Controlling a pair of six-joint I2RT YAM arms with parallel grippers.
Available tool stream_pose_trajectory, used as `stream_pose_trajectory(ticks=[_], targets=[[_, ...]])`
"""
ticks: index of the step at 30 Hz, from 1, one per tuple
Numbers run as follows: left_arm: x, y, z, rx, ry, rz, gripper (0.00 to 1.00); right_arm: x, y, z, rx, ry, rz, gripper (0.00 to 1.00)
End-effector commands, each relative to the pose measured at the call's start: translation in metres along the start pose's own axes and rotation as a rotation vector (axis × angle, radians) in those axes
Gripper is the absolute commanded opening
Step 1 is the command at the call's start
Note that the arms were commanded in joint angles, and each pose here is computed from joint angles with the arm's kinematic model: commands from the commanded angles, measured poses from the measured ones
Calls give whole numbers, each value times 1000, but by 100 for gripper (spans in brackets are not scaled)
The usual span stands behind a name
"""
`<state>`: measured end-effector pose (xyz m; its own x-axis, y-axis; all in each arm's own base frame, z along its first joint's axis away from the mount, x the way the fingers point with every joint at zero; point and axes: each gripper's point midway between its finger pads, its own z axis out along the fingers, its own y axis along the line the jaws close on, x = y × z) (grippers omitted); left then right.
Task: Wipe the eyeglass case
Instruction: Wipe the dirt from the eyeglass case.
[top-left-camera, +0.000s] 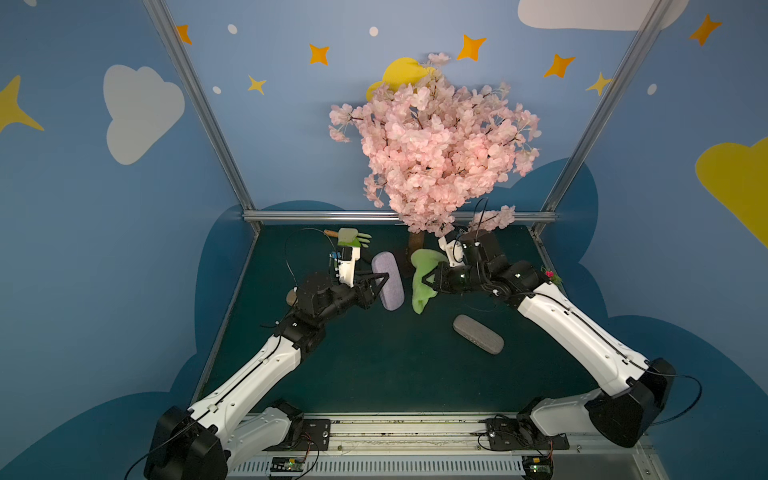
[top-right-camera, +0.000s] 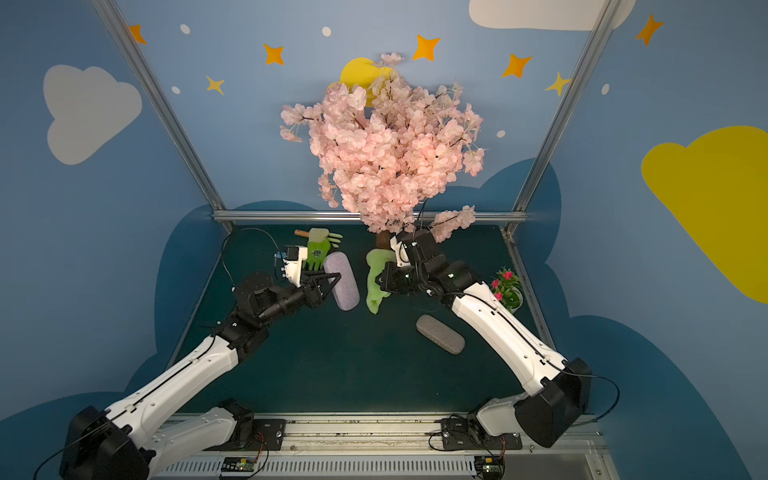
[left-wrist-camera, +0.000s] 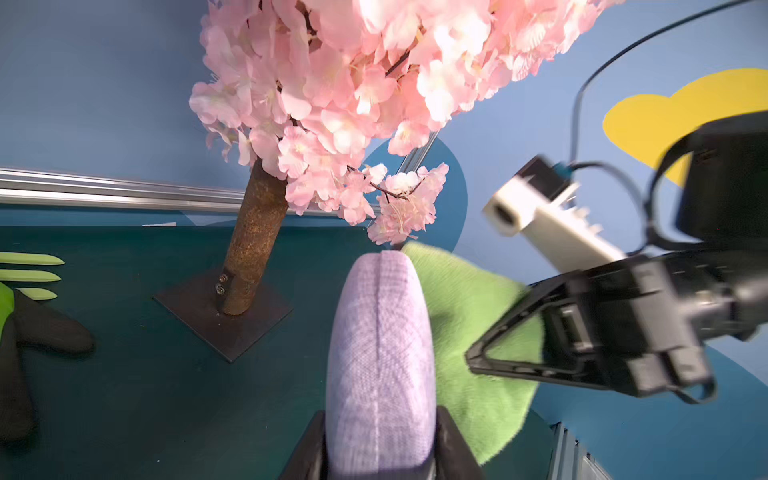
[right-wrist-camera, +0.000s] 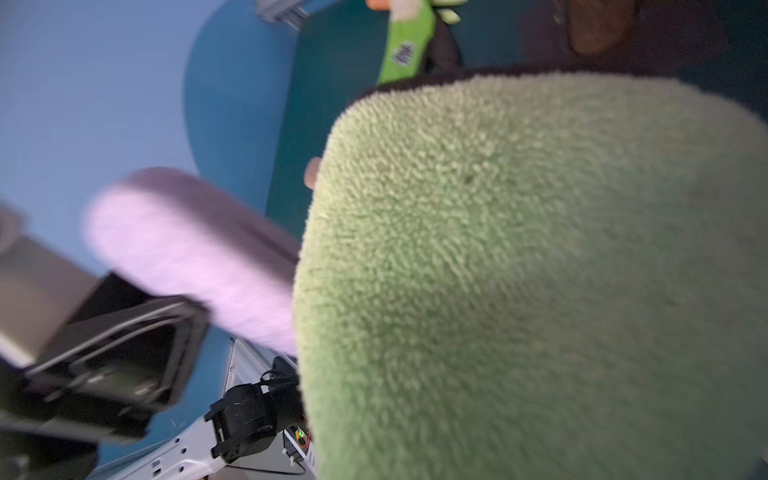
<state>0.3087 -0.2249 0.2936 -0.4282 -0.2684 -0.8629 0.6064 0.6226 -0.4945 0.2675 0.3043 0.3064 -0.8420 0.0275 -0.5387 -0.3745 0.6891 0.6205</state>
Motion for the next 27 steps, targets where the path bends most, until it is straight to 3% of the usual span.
stream_pose_trajectory(ticks=[1, 3, 6, 11, 14, 16, 22, 27], targets=[[-9, 3, 1, 1, -62, -34, 3, -3, 58, -8, -121, -75, -91, 0], [-7, 5, 3, 8, -72, -72, 3, 5, 80, 10, -193, -48, -93, 0], [-11, 6, 4, 16, -102, -117, 3, 26, 72, 47, -186, 53, -32, 0], [-22, 10, -3, 1, -141, -157, 3, 53, -16, 62, 33, 105, 36, 0], [-26, 25, -8, -42, -186, -239, 3, 61, -80, 47, 268, 76, -7, 0], [-20, 36, -11, -75, -193, -320, 3, 50, -88, 30, 337, 53, -44, 0], [-5, 49, -9, -127, -153, -380, 3, 0, -3, -6, 201, -55, -235, 0], [5, 44, 4, -97, -101, -401, 3, 8, 63, 21, -79, -30, -162, 0]])
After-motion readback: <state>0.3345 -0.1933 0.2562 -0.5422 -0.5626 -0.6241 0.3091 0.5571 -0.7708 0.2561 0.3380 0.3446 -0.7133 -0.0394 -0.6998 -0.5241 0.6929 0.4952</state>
